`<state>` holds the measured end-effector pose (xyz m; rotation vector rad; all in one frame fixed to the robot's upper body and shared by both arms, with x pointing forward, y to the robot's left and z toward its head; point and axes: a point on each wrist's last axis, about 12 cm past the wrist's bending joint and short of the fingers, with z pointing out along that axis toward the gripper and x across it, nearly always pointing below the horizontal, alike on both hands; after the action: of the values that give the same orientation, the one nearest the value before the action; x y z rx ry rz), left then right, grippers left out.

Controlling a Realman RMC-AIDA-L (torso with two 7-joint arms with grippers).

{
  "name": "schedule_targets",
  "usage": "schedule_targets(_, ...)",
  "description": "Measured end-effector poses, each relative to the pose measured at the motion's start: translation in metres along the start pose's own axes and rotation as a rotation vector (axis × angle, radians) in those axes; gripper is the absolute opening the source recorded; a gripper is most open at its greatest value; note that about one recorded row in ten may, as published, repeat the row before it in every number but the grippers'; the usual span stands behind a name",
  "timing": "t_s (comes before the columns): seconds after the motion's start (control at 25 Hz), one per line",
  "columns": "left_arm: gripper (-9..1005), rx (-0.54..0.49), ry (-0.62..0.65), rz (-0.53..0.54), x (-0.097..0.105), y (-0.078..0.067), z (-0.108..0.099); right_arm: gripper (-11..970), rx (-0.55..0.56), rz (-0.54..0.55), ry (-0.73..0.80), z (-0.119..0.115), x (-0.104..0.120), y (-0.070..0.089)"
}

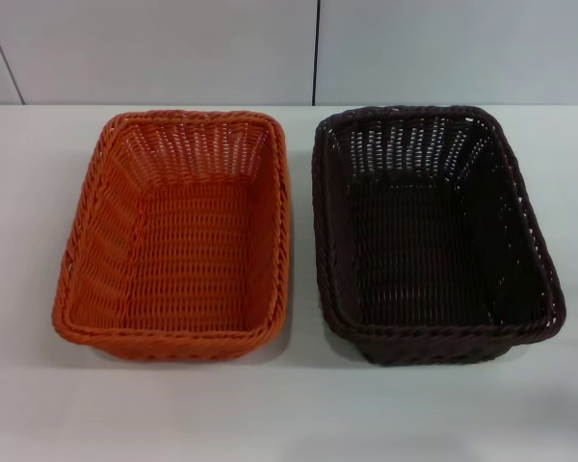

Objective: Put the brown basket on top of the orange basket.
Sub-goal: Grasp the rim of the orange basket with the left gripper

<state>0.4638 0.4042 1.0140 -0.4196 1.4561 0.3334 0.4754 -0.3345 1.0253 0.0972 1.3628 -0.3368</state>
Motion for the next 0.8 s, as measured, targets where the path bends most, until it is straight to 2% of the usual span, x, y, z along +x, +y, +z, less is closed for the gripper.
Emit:
schedule_targets(0.64,771,0.010,-0.027,0.003,-0.0030,-0.0029,0.0002,685,0.001,0.006,0.000,-0.0010,0.0000,0.0005)
schedule_targets(0.8,772,0.066,-0.033,0.015,-0.0050,-0.0094,0.0032,684,-0.001,0.007,0.006,-0.0007,0.0006,0.0010)
